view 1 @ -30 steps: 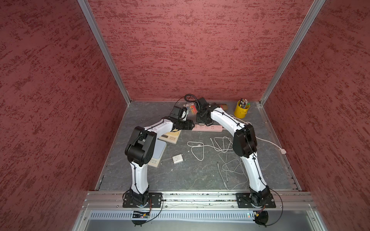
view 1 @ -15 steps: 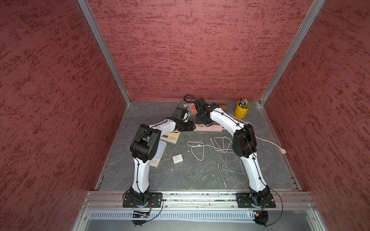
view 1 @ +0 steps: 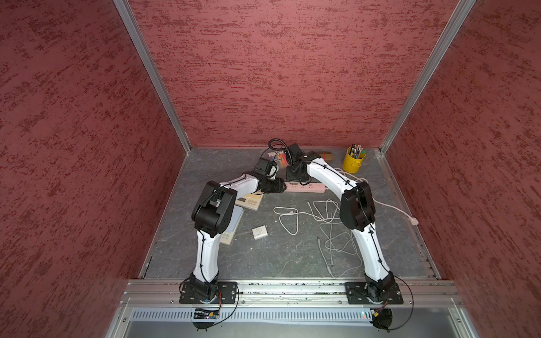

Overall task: Charge the electronic scale
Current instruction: Insert the plug into the socket, then pick up the charging cable from the center of the board.

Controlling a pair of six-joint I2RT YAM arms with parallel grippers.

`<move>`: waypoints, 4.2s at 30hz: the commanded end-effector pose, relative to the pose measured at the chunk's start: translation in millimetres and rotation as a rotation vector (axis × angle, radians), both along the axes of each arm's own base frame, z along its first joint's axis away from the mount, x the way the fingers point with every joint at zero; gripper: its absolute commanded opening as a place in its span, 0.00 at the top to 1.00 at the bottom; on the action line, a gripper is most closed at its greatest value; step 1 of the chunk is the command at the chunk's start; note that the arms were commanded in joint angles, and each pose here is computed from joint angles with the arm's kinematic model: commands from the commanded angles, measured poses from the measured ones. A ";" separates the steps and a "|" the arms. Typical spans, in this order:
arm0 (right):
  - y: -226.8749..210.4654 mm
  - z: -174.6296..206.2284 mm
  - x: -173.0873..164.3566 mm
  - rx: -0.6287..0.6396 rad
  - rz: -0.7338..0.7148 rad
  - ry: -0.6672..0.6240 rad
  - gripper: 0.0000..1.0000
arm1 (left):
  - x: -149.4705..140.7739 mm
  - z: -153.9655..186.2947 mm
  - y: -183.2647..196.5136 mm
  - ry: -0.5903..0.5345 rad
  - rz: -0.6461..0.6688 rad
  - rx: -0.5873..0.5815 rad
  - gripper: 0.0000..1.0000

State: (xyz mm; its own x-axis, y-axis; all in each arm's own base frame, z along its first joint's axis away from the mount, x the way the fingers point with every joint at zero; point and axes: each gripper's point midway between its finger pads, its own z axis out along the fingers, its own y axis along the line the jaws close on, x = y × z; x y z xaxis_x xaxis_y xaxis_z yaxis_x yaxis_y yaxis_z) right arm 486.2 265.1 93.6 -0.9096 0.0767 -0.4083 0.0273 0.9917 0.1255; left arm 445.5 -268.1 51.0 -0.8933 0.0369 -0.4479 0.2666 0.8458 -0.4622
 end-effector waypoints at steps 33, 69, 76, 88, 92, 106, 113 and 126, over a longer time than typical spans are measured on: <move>-19.1 -100.3 -65.7 -0.160 0.012 0.246 1.00 | 0.2 -13.5 -2.3 0.047 -0.001 -0.003 0.44; 19.0 71.0 -37.1 0.101 0.067 -0.157 0.38 | -35.6 65.7 12.2 -0.106 -0.120 0.002 0.36; 24.8 69.9 -101.4 0.251 0.149 -0.203 0.39 | -70.0 73.5 39.8 -0.105 -0.106 0.060 0.36; -11.2 -30.0 -161.7 0.118 0.158 -0.029 0.35 | -136.4 30.1 61.6 0.150 0.026 0.083 0.43; -11.7 -44.2 -164.1 0.091 0.184 -0.003 0.36 | -147.8 30.0 53.7 0.148 0.014 0.094 0.43; -7.1 -56.2 -144.8 0.049 0.182 -0.038 0.55 | -147.6 34.2 44.7 0.129 0.006 0.088 0.43; 0.9 -55.6 -132.1 0.024 0.203 -0.041 0.57 | -146.5 33.4 45.0 0.128 0.009 0.092 0.43; -0.8 -75.0 -125.2 -0.065 0.221 0.015 0.73 | -145.8 28.6 47.1 0.133 0.006 0.105 0.43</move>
State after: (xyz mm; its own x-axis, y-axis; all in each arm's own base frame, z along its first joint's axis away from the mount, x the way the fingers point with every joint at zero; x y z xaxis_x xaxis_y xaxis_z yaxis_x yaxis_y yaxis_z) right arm 359.8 272.8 26.1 -0.9006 -0.1333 -0.4137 -0.2003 0.9720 0.1230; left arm 293.3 -220.3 77.2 -0.9510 0.0715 -0.3009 0.1970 0.8901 -0.4109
